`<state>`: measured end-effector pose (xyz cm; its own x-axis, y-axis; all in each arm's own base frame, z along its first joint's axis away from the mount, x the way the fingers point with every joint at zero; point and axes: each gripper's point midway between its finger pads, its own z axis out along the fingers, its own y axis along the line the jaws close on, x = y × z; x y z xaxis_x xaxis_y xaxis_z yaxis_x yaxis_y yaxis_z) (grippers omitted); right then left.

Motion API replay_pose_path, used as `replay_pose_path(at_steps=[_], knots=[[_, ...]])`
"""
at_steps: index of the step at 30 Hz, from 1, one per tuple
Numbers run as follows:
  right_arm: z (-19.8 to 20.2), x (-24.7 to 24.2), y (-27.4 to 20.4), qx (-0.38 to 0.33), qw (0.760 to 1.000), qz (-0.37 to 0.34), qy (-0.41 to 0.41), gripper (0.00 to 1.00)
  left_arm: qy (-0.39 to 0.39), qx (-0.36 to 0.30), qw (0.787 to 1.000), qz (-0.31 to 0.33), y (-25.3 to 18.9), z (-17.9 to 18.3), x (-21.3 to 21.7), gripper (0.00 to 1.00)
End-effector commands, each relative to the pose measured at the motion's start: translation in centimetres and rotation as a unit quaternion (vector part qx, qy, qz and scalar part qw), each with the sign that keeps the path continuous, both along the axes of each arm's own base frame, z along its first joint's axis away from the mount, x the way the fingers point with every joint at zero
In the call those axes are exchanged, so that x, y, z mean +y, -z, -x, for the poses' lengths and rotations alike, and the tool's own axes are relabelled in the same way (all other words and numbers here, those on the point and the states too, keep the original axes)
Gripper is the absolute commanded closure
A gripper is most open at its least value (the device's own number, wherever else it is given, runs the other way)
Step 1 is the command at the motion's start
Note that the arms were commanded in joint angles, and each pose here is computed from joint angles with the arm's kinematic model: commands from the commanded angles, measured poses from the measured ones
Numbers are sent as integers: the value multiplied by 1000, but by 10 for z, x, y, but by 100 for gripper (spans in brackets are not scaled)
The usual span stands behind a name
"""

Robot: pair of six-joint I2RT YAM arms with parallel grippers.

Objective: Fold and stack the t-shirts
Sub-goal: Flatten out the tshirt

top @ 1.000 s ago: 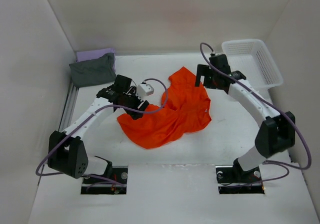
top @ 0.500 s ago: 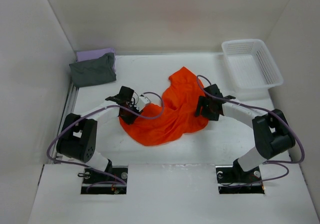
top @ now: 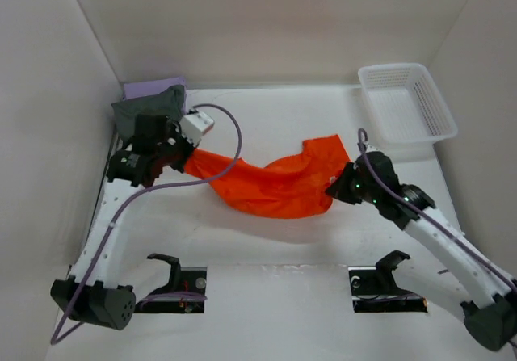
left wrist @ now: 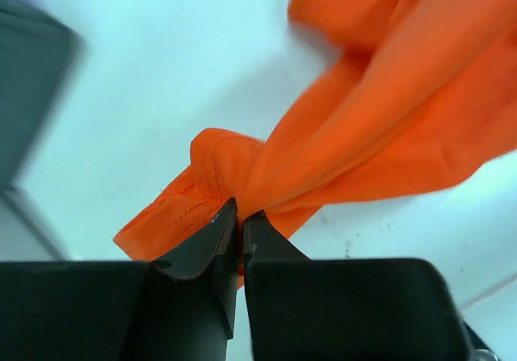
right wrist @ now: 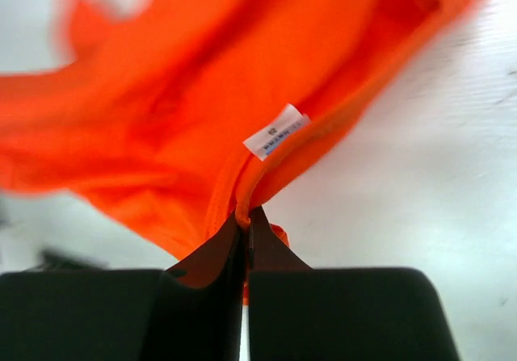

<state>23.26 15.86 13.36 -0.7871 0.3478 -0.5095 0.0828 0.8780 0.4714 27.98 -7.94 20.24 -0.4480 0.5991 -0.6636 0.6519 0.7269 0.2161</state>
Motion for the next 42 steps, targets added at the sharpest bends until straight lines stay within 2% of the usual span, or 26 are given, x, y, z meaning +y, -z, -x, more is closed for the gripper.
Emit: replay_pose_path(at_steps=[1, 3, 6, 10, 12, 13, 14, 15, 16, 17, 19, 23, 26, 29, 33, 42], knots=[[38, -8, -48, -10, 999, -29, 10, 100, -2, -42, 998, 49, -69, 6, 3, 100], [42, -7, -66, -20, 999, -36, -3, 100, -18, -57, 995, 82, -99, -14, 3, 100], [13, -5, -77, -42, 999, -13, -26, 99, -44, -29, 990, 128, -109, -62, 3, 100], [-57, -16, -87, -67, 998, 2, -15, 99, -84, 17, 988, 127, -72, -150, 6, 93], [-98, -26, -87, -72, 997, -4, 0, 98, -107, 32, 988, 106, -46, -196, 10, 88], [-116, -27, -83, -66, 998, -5, 1, 96, -118, 36, 988, 94, -32, -218, 12, 82], [-133, -28, -76, -55, 998, -7, 0, 92, -128, 36, 988, 78, -20, -235, 14, 74], [-149, -29, -68, -43, 999, -5, -2, 83, -137, 36, 988, 64, -10, -248, 17, 67], [-163, -28, -59, -33, 999, -5, -6, 69, -148, 34, 988, 41, 4, -263, 20, 55], [-175, -29, -49, -23, 1000, -2, -5, 54, -157, 32, 987, 24, 12, -270, 25, 48], [-192, -34, -39, -13, 1000, 2, 4, 46, -159, 34, 987, 9, 18, -269, 26, 44], [-195, -40, -63, -65, 997, 4, 34, 42, -149, 16, 989, 16, 4, -237, 27, 41], [-176, -25, -66, -83, 996, 26, 31, 46, -144, -7, 990, 9, 3, -211, 37, 39], [-154, 9, -40, -63, 996, 55, -4, 52, -138, -9, 990, -18, 21, -199, 46, 39], [-135, 46, 1, -27, 994, 95, -51, 66, -153, -20, 987, -51, 41, -214, 56, 40], [-117, 83, 55, 18, 984, 136, -112, 59, -168, -23, 985, -40, 66, -270, 52, 40]])
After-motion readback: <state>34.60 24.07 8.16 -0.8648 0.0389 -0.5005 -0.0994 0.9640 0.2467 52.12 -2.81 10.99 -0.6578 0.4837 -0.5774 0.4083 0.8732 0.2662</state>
